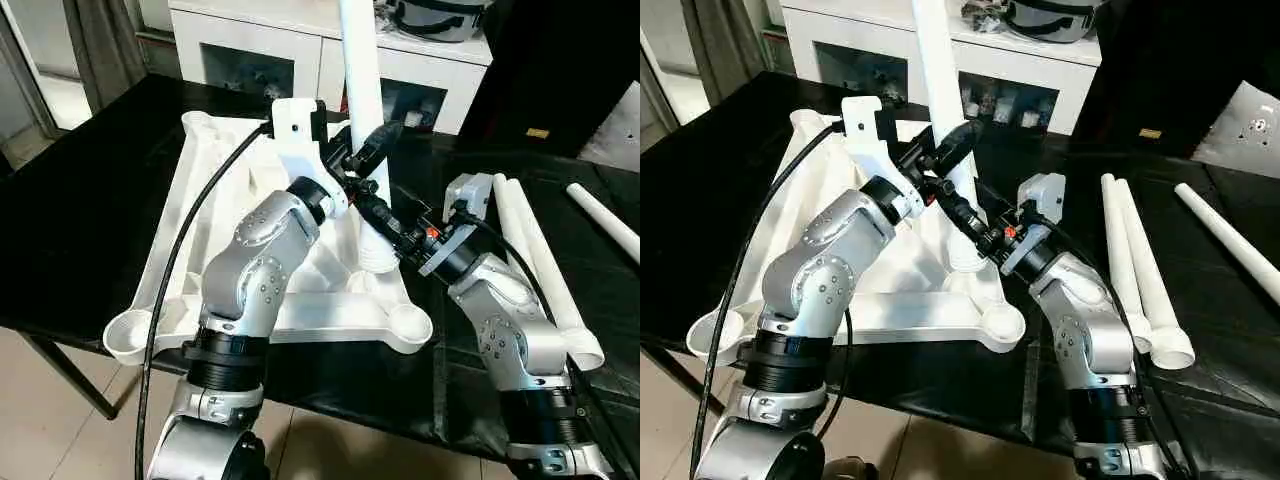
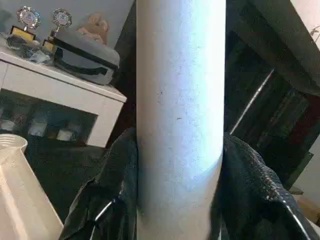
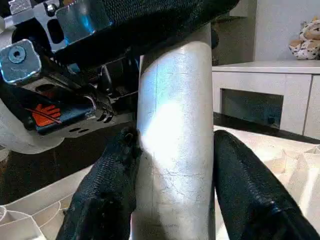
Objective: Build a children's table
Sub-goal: Pick table leg
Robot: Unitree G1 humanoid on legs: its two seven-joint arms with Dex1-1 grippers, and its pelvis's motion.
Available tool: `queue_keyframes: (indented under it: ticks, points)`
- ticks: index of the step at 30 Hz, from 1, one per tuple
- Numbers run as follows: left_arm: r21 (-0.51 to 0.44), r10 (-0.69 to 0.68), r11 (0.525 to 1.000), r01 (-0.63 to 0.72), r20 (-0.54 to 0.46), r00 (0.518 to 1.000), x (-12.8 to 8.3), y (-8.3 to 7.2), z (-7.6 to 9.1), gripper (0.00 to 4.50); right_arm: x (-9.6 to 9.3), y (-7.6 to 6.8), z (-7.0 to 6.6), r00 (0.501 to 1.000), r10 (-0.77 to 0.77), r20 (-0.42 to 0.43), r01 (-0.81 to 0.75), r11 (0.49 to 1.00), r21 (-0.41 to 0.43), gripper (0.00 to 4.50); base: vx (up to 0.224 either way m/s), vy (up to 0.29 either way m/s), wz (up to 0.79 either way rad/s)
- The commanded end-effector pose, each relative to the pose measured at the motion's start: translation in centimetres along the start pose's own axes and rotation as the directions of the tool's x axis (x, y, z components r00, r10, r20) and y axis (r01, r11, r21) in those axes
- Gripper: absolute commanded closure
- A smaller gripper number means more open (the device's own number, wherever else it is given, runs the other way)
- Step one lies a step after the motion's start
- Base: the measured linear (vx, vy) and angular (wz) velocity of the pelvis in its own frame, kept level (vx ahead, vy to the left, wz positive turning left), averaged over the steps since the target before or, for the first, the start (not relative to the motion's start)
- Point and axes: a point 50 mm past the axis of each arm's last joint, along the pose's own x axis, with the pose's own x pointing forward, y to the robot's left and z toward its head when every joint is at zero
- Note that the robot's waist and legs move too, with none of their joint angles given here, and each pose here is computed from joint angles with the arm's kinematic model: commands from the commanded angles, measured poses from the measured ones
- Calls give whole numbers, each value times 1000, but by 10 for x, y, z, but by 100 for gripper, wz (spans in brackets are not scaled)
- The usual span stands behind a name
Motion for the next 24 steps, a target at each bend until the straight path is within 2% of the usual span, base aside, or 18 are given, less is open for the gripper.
queue_keyframes:
  ticks: [1,2,4,5,10,12,13,15,17,21,22,24]
  points:
    - [-2,-19,1000,19,21,1000,3,-11,1,264,-1,-2,-4,999,-5,-37,4,1000,-23,266,0,0,0]
    - [14,-13,1000,12,14,1000,3,-10,1,264,-1,-1,-4,999,4,-37,-4,1000,-4,266,0,0,0]
    - [45,-9,999,9,4,1000,2,-8,1,264,-1,-3,-4,999,-12,-34,12,1000,-6,211,0,0,0]
    - [97,4,995,-3,-13,1000,1,-3,0,264,-3,-5,-3,999,-23,-30,23,1000,5,195,0,0,0]
    - [151,8,989,-2,-38,999,-2,11,4,264,-10,-9,1,1000,12,-23,-12,1000,14,156,0,0,0]
    - [149,1,989,5,-41,999,-2,14,7,264,-12,-10,5,1000,20,-9,-20,998,54,144,0,0,0]
    - [159,-16,987,25,-56,998,-3,15,8,264,-14,-10,9,999,50,-2,-50,997,63,122,0,0,0]
    - [172,-50,983,64,-83,995,-5,18,9,264,-18,-14,14,998,62,-22,-60,994,90,115,0,0,0]
    - [139,-118,981,134,-114,986,-7,18,10,264,-24,-21,18,992,104,-68,-93,985,148,100,0,0,0]
    - [77,-239,964,253,-157,958,-12,14,10,264,-32,-22,21,973,192,-129,-169,970,176,92,0,0,0]
    - [52,-321,941,335,-180,930,-16,10,11,264,-37,-20,19,945,264,-191,-230,956,184,92,0,0,0]
    - [30,-429,896,444,-202,880,-20,4,13,264,-43,-17,17,903,343,-258,-296,933,206,92,0,0,0]
